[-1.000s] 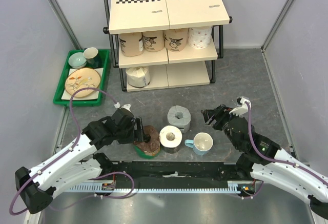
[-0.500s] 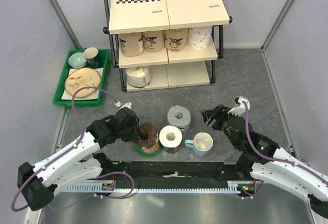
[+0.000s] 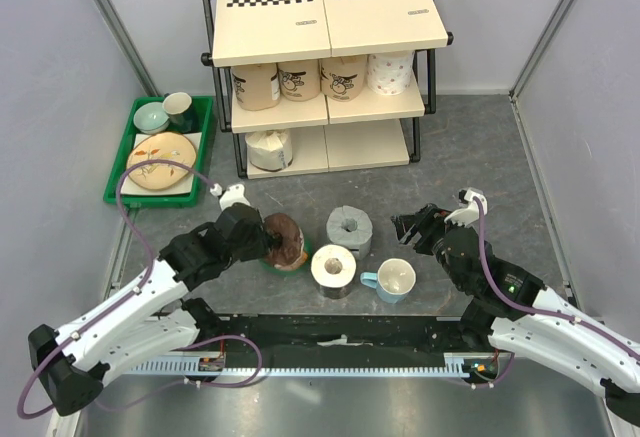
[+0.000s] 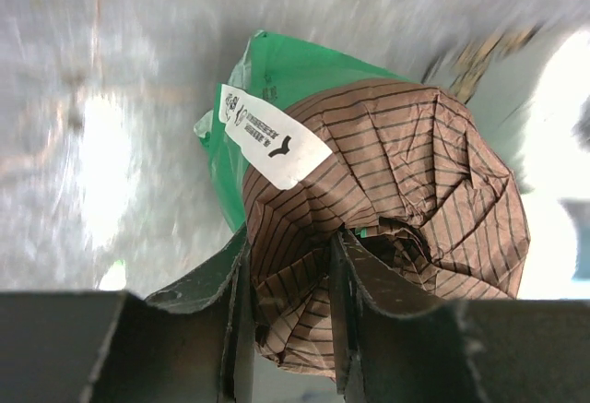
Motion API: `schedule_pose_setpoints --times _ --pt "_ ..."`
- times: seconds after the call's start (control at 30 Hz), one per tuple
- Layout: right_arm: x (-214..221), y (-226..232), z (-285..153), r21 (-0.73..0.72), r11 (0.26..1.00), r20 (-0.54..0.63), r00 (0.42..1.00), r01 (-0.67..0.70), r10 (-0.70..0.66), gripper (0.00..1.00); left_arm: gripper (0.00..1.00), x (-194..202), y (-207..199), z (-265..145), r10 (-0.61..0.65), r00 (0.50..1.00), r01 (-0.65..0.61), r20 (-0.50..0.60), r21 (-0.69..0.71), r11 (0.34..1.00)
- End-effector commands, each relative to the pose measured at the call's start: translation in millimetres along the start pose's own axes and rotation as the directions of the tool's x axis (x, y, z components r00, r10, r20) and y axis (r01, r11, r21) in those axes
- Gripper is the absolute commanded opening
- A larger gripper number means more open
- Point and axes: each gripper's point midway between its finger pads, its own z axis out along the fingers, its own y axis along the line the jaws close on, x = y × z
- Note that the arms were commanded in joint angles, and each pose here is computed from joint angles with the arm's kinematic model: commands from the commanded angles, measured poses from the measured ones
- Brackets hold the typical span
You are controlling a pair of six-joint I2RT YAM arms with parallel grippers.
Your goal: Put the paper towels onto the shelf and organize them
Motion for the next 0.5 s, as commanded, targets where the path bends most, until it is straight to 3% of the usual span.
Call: schedule_pose_setpoints --times 0.0,0.23,0.47 --pt "-5.7 8.0 -2.9 -0.025 0.999 0.008 1.0 -0.024 0.025 0.76 0.29 -68.7 -35.4 -4.7 -0.059 0.963 0.036 0.262 0.088 0.995" --pt "-5.4 5.2 -4.4 -0.021 0.999 0.008 1.0 -0.028 0.028 0.76 0.29 -121.0 -63.6 20.7 -0.06 0.882 0.022 0.466 0.087 0.996" --pt "-4.5 0.3 -7.1 -0.011 0.999 0.008 0.999 -0.033 0.033 0.76 0.29 -150.2 -100.9 56.2 -0.007 0.85 -0.032 0.527 0.065 0.997"
